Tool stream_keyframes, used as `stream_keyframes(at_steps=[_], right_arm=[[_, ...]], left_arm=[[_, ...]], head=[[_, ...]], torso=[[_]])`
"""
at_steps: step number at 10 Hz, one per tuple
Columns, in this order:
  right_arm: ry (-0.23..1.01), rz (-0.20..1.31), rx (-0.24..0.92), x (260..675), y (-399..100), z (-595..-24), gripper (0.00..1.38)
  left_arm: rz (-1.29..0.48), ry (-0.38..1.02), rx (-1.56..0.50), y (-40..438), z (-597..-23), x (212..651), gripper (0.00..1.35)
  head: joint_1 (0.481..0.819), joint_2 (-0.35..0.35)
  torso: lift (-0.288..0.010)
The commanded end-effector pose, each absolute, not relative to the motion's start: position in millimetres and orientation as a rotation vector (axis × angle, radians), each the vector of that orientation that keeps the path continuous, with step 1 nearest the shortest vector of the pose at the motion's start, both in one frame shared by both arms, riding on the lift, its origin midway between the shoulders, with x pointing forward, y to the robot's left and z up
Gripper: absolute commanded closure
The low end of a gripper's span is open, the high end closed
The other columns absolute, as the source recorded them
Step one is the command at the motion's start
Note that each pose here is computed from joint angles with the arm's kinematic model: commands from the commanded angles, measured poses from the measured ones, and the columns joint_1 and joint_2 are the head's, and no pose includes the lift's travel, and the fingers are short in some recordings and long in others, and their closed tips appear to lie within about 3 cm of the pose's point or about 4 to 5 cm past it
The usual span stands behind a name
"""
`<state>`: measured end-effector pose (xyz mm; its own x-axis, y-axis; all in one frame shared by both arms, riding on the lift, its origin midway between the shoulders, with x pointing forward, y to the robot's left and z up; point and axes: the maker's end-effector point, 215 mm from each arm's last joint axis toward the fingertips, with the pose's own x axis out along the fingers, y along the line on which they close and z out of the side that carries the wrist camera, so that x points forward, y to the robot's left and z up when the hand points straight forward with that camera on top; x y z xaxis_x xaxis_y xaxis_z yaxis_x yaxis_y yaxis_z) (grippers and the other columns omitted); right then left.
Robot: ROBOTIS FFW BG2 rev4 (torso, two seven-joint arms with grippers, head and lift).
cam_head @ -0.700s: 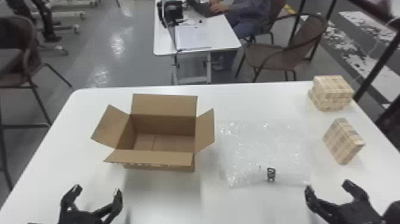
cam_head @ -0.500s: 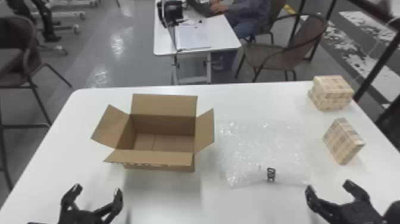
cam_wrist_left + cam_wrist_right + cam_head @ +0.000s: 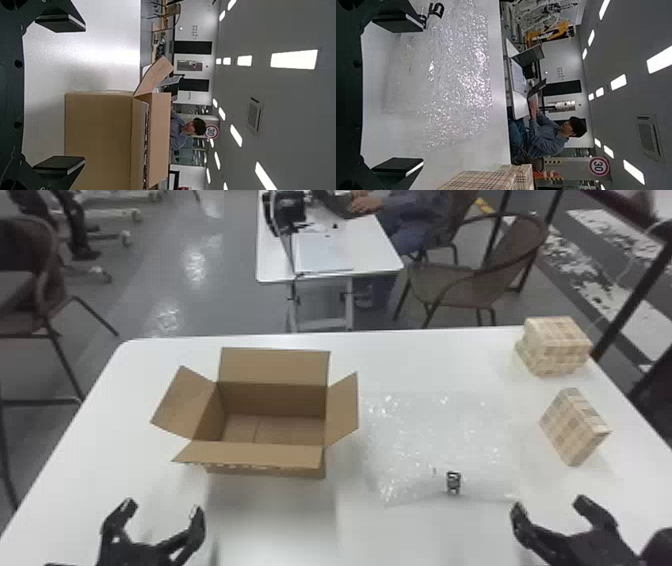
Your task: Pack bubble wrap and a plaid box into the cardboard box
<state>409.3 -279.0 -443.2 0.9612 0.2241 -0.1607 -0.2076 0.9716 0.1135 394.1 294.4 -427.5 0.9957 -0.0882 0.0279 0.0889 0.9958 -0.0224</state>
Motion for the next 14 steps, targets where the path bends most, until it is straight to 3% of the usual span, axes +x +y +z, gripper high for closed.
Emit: stream_keyframes(at_steps=[1, 9, 14], right_arm=[[0.179, 0.217, 0.104, 407.8, -279.5, -446.3, 0.11], [0.204, 0.229, 0.132, 406.1, -275.9, -457.8, 0.11], [0.215, 0.237, 0.15, 405.7, -273.9, -463.3, 0.11]], left_arm=[[-0.08, -0.029, -0.039, 296.1, -427.3, 395.6, 0.13], [0.002, -0.065, -0.316, 339.5, -398.8, 453.7, 0.17], [-0.103, -0.054, -0.4, 354.7, -374.0, 497.4, 0.25]], head=[[0.695, 0.022], [0.695, 0.068], [0.695, 0.101]], torso=[[-0.11], [-0.11], [-0.11]])
